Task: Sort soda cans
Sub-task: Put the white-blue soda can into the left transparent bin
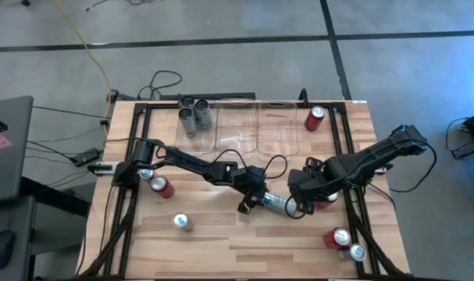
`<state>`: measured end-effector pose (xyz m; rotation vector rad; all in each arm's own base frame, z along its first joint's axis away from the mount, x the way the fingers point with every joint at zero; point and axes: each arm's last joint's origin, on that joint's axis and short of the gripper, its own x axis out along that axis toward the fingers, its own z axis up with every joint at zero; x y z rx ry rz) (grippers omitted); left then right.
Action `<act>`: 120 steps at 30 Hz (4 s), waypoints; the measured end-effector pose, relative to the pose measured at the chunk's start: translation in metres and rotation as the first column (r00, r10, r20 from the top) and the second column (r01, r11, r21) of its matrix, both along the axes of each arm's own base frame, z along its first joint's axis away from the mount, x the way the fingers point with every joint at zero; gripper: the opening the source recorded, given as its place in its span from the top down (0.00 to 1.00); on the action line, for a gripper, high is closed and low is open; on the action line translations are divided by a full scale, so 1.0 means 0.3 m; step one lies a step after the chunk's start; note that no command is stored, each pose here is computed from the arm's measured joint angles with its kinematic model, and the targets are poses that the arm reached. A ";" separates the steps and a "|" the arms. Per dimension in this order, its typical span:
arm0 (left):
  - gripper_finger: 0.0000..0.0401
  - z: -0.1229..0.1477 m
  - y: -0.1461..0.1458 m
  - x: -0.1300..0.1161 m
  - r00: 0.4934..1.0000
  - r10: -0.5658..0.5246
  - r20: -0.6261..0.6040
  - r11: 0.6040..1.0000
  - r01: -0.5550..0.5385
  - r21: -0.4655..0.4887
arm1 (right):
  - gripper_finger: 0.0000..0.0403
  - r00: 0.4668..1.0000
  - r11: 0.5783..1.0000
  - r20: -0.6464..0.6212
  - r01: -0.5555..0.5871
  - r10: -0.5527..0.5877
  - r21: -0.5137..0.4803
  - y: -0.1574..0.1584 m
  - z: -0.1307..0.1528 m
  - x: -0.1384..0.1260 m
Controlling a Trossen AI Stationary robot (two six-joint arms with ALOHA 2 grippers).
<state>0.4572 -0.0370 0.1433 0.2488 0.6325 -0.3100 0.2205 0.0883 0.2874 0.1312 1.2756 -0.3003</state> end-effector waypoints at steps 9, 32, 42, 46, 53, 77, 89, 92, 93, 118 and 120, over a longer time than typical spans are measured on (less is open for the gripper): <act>0.40 0.072 0.017 -0.007 0.997 0.062 0.034 0.996 -0.060 -0.066 | 0.30 0.991 0.991 0.115 0.077 -0.065 -0.108 -0.022 0.039 -0.022; 0.40 0.406 0.054 -0.296 0.946 0.146 0.288 0.989 -0.139 -0.043 | 0.30 0.716 0.879 0.698 0.341 -0.013 -0.333 0.017 0.052 -0.258; 0.40 0.475 0.161 -0.436 0.881 0.280 0.381 0.959 -0.272 -0.075 | 0.30 0.649 0.750 0.758 0.536 -0.072 -0.387 -0.100 0.115 -0.098; 0.40 0.476 0.200 -0.481 0.866 0.325 0.381 0.945 -0.312 -0.096 | 0.30 0.637 0.829 0.769 0.455 -0.048 -0.325 -0.181 0.163 -0.004; 0.40 0.466 0.233 -0.547 0.850 0.362 0.383 0.931 -0.349 -0.104 | 0.30 0.480 0.910 0.867 0.288 0.133 -0.299 -0.291 0.251 0.082; 0.40 0.484 0.265 -0.608 0.803 0.402 0.441 0.914 -0.382 -0.138 | 0.30 0.478 0.917 0.852 0.204 0.212 -0.343 -0.340 0.246 0.106; 0.40 0.499 0.254 -0.621 0.823 0.343 0.454 0.939 -0.320 -0.130 | 0.17 0.429 0.976 0.890 0.074 0.153 -0.203 -0.300 0.261 -0.052; 0.40 0.497 0.254 -0.620 0.824 0.340 0.453 0.940 -0.317 -0.129 | 0.05 0.466 0.978 0.871 0.049 0.155 -0.201 -0.298 0.218 -0.033; 0.40 0.499 0.254 -0.619 0.822 0.340 0.456 0.940 -0.318 -0.128 | 0.03 0.477 0.979 0.865 0.044 0.156 -0.201 -0.298 0.209 -0.023; 0.40 0.498 0.254 -0.620 0.828 0.322 0.458 0.946 -0.296 -0.130 | 0.10 0.495 0.975 0.845 -0.023 0.203 -0.221 -0.306 0.165 0.099; 0.40 0.506 0.252 -0.618 0.823 0.308 0.477 0.951 -0.280 -0.131 | 0.08 0.497 0.976 0.844 -0.024 0.199 -0.216 -0.314 0.157 0.111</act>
